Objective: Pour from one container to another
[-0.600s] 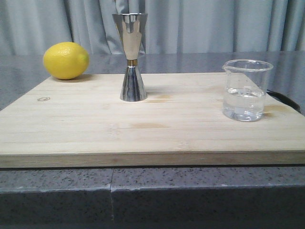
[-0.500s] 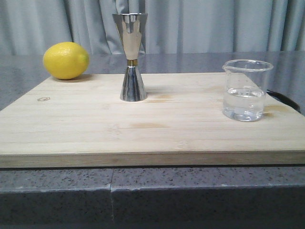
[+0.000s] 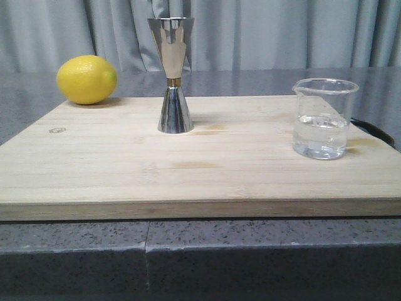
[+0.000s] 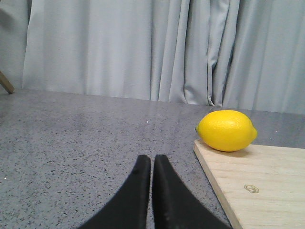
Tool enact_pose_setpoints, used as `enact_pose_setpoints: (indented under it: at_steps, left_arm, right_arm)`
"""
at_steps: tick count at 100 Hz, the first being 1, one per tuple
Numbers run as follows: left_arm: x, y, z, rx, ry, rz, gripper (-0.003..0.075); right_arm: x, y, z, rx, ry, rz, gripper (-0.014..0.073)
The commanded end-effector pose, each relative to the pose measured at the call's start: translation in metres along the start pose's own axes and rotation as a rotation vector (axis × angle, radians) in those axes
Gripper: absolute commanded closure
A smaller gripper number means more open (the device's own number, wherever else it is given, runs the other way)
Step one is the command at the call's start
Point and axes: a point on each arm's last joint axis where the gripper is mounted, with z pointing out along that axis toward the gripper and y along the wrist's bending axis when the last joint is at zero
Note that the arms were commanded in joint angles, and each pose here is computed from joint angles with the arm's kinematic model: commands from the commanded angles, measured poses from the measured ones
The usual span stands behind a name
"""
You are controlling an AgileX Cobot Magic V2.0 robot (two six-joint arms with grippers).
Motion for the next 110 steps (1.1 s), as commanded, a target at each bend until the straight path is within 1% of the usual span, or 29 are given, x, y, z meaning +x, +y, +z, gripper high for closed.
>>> enact_pose_setpoints:
  at_steps: [1,95,110]
  left_arm:
    - [0.0040,0.0003,-0.0018,0.014,-0.067,-0.008,0.0739]
    - [0.0040,0.0003,-0.0018,0.014,-0.067,-0.008,0.0739]
    - [0.0040,0.0003,-0.0018,0.014,-0.067,-0.008,0.0739]
  right_arm:
    - [0.0011,0.0001,-0.0003,0.000,-0.074,-0.011,0.0668]
    - [0.0003,0.0001,-0.0004,0.000,-0.083,-0.011,0.0668]
    - [-0.0066,0.0005,-0.0012,-0.005,-0.159,-0.011,0.0668]
